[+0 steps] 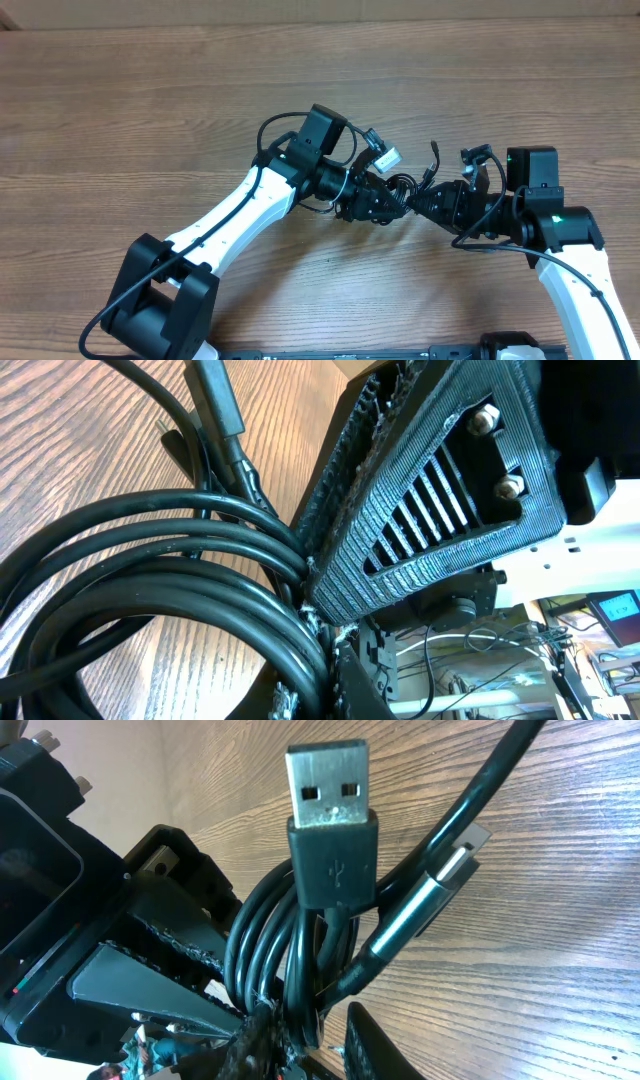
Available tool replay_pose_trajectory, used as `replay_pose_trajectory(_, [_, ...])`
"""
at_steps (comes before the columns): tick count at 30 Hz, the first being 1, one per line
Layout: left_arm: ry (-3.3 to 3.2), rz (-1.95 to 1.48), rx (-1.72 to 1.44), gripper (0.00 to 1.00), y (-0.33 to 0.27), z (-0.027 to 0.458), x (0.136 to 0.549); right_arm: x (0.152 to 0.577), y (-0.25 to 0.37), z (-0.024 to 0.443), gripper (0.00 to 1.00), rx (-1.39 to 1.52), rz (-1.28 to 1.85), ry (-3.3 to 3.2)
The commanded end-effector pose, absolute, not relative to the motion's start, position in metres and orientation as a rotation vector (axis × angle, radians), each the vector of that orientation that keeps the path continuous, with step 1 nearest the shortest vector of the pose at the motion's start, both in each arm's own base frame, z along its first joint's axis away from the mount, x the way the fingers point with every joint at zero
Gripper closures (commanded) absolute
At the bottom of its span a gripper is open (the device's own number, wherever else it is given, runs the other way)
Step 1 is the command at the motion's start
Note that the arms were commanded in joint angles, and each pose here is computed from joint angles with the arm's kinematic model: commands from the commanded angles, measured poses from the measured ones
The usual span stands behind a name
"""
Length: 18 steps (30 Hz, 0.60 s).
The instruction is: Untangle cables
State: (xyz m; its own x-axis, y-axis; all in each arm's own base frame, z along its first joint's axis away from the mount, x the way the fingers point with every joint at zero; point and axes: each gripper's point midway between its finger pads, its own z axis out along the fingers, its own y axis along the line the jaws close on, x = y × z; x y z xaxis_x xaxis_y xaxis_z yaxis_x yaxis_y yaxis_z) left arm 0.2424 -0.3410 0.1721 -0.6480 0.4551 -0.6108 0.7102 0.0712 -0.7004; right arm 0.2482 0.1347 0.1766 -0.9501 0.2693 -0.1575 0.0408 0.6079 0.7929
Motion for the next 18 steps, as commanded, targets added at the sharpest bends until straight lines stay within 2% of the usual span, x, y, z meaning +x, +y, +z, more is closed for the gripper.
replay_pose_trajectory(1, [2.045, -1.607, 1.226, 0.96, -0.345, 0.183, 0.241, 0.253, 0.135, 0.189, 0.84, 0.236, 1.263, 2.541])
replay_pose_trajectory(10, [1.983, -1.679, 1.228, 0.96, -0.349, 0.195, 0.239, 0.252, 0.136, 0.190, 0.81, 0.232, 1.273, 2.539])
replay_pose_trajectory(14, [1.984, -1.679, 1.228, 0.96, -0.349, 0.195, 0.239, 0.252, 0.136, 0.191, 0.87, 0.232, 1.276, 2.538])
replay_pose_trajectory(18, [1.985, -1.679, 1.227, 0.96, -0.349, 0.195, 0.239, 0.253, 0.135, 0.191, 0.96, 0.230, 1.270, 2.536])
